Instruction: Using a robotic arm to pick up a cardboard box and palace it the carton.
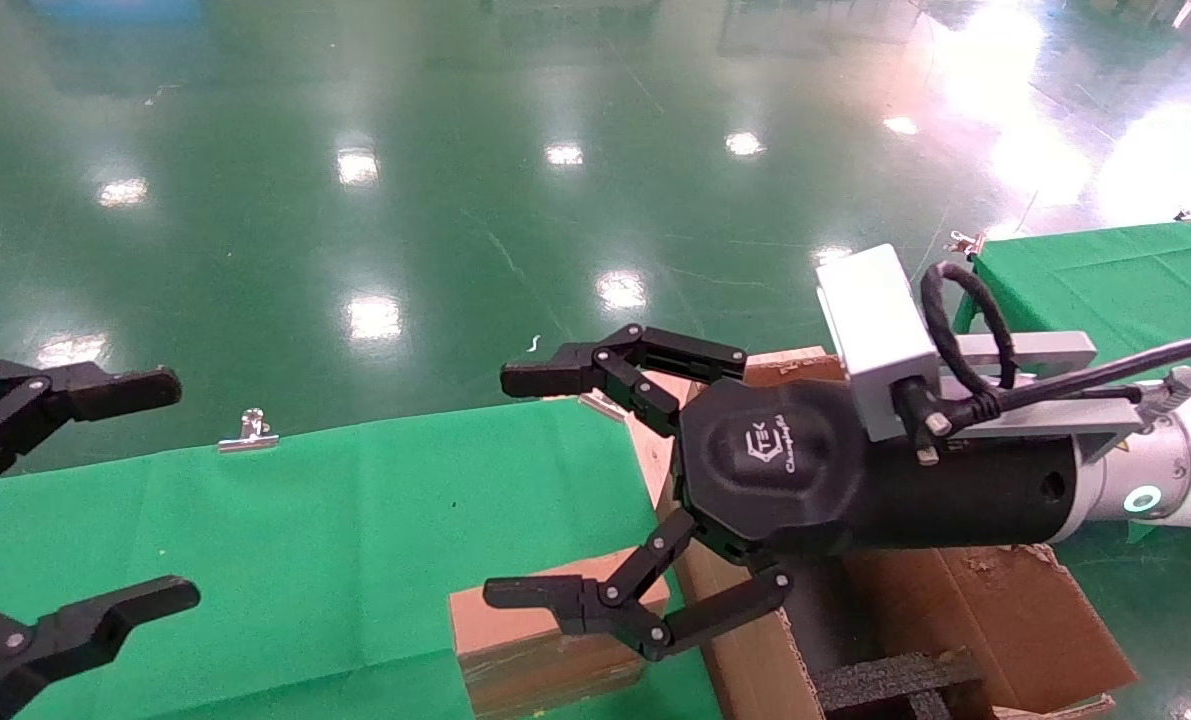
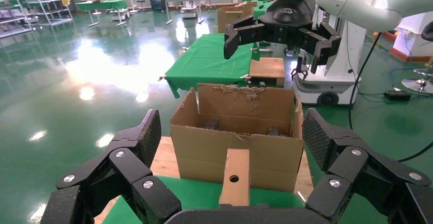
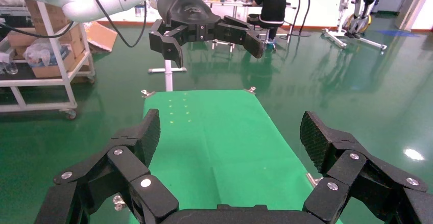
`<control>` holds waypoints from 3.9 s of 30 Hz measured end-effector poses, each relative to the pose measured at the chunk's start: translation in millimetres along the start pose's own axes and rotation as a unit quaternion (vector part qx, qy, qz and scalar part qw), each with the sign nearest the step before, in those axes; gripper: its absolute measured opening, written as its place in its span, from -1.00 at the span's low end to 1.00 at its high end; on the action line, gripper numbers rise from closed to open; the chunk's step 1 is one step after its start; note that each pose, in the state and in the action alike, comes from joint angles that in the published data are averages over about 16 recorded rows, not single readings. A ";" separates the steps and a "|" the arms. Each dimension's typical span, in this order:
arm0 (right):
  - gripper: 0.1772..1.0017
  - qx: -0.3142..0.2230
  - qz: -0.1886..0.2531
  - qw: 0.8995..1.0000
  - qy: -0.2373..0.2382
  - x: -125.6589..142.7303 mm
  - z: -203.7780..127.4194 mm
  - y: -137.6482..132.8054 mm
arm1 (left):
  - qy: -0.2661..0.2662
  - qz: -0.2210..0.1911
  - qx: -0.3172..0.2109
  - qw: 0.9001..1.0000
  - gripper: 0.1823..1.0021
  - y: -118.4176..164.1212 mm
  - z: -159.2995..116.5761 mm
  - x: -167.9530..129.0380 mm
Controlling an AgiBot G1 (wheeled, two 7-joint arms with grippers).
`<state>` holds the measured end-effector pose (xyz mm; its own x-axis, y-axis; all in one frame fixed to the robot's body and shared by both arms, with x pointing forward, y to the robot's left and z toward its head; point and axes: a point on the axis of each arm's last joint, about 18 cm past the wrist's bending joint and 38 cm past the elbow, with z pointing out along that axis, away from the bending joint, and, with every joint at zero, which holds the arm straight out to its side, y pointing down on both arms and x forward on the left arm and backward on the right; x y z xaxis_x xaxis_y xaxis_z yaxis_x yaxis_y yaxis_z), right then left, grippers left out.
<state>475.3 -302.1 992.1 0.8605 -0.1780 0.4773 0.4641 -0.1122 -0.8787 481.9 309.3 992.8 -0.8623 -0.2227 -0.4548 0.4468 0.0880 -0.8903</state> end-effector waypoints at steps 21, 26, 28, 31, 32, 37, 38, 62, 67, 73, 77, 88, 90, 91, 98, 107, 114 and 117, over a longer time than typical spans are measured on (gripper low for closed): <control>1.00 0.000 0.000 1.000 0.000 0.0 0.0 0.0 | 0.000 0.000 0.000 1.000 0.99 0.0 0.0 0.0; 1.00 -0.002 0.001 1.000 0.001 0.5 -0.1 1.1 | 0.000 0.000 0.000 1.000 0.97 0.0 0.0 0.0; 1.00 -0.007 0.002 1.000 0.001 1.0 0.4 3.0 | 0.000 0.000 0.000 1.000 0.96 0.0 0.0 0.0; 1.00 -0.021 0.003 1.000 -0.003 2.0 2.3 8.0 | 0.000 0.000 0.000 1.000 0.93 0.0 0.0 0.0; 1.00 -0.028 0.004 1.000 -0.004 2.7 3.2 10.4 | 0.000 0.000 0.000 1.000 0.90 0.0 0.0 0.0; 1.00 -0.072 0.009 0.997 -0.015 8.1 9.7 26.2 | 0.000 0.000 0.000 1.000 0.79 0.0 0.0 0.0; 1.00 -0.084 0.010 0.996 -0.018 9.6 11.3 30.2 | 0.000 0.000 0.000 1.000 0.75 0.0 0.0 0.0; 1.00 -0.320 -0.029 0.943 -0.083 55.1 54.7 103.1 | 0.000 0.000 0.000 1.000 -0.47 0.0 0.0 0.0; 1.00 -0.359 -0.055 0.927 -0.099 63.2 63.4 109.8 | 0.000 0.000 0.000 1.000 -0.68 0.0 0.0 0.0; 1.00 -0.398 -0.086 0.906 -0.119 69.2 71.7 113.6 | 0.000 0.000 0.000 1.000 -0.85 0.0 0.0 0.0; 1.00 -0.416 -0.102 0.894 -0.131 71.0 76.2 115.5 | 0.000 0.000 0.000 1.000 -0.93 0.0 0.0 0.0; 0.99 -0.435 -0.119 0.880 -0.148 71.4 82.3 117.7 | 0.000 0.000 0.000 1.000 -0.93 0.0 -0.1 -0.1; 0.97 -0.435 -0.119 0.880 -0.148 71.3 82.5 117.8 | 0.000 0.000 0.000 1.000 -0.91 0.0 -0.1 -0.1; 0.96 -0.435 -0.119 0.880 -0.149 71.3 82.6 117.8 | 0.000 0.000 0.000 1.000 -0.90 0.1 -0.1 -0.1; 0.84 -0.434 -0.119 0.881 -0.147 71.3 82.0 117.5 | 0.000 0.000 0.000 1.000 -0.72 0.0 -0.1 -0.1; 0.53 -0.432 -0.118 0.882 -0.145 71.3 81.5 117.3 | 0.000 0.000 0.000 1.000 -0.31 0.0 -0.1 -0.1; 0.15 -0.431 -0.118 0.883 -0.145 71.4 81.3 117.2 | 0.000 0.000 0.000 1.000 0.08 0.0 -0.1 -0.1; -0.02 -0.431 -0.118 0.883 -0.144 71.4 81.3 117.2 | 0.000 0.000 0.000 1.000 0.25 0.0 -0.1 -0.1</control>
<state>608.2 -248.5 922.0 0.8368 0.1920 0.5127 0.4120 -0.8376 -0.3588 482.0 309.4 992.8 -0.8624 -0.2232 -0.4544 0.4466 0.0877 -0.8905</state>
